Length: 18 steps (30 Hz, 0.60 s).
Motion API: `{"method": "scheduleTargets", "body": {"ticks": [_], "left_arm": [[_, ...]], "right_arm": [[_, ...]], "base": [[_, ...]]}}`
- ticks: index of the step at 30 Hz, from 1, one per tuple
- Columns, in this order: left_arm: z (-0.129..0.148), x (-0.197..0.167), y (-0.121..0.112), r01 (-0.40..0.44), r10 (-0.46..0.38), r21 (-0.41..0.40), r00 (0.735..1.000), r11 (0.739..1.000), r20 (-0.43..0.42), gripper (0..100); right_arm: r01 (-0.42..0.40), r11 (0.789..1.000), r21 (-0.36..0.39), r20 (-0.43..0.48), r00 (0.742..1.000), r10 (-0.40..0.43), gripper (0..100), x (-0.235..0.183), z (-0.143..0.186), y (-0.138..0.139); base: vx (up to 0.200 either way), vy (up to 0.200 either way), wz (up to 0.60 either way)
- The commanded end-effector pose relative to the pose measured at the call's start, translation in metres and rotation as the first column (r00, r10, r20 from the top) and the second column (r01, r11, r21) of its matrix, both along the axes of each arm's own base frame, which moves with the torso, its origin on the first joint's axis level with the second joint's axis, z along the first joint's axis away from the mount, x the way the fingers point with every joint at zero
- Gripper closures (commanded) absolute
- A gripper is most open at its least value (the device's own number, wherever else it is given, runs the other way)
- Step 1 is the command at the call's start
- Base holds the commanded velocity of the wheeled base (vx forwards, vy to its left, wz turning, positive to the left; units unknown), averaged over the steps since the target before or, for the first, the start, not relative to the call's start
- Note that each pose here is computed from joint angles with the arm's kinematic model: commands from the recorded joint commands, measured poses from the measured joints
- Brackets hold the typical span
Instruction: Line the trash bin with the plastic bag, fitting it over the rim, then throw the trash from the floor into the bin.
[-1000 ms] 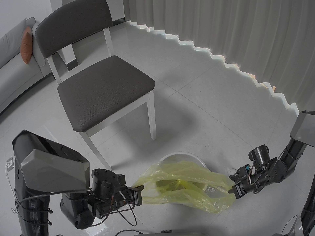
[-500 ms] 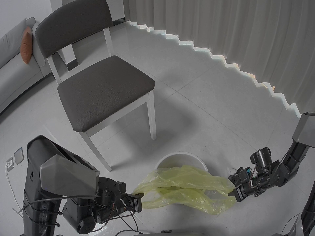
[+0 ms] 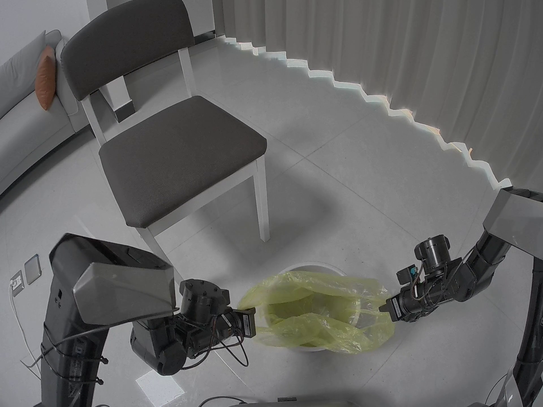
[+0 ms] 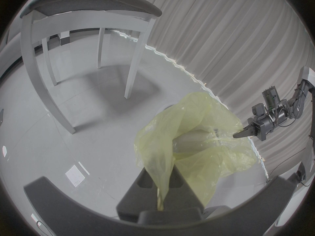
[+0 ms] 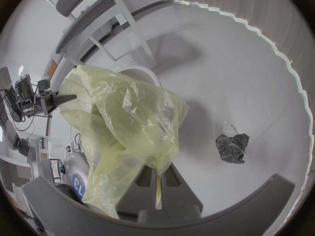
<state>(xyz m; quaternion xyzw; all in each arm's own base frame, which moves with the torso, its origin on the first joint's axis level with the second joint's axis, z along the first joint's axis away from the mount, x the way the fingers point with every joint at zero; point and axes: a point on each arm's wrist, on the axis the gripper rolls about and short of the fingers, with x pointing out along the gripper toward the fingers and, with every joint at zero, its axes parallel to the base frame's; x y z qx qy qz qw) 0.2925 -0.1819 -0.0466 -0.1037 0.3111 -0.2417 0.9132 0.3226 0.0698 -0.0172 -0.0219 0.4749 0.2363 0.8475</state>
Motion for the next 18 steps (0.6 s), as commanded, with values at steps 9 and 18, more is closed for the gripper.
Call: {"method": "scheduleTargets", "body": {"ticks": [9, 18], "left_arm": [[0.13, -0.019, 0.0, 0.018, -0.015, -0.049, 0.998, 0.999, 0.06, 100], [0.12, -0.045, 0.002, 0.048, -0.047, 0.012, 0.996, 0.999, -0.081, 100]], "right_arm": [[0.019, 1.0, 0.02, 0.071, 0.997, -0.02, 100, -0.017, 0.083, -0.009], [0.001, 1.0, -0.009, -0.019, 1.0, -0.002, 100, -0.06, 0.079, -0.016]], "base": [[0.0, 0.0, 0.0], [0.0, 0.0, 0.0]]}}
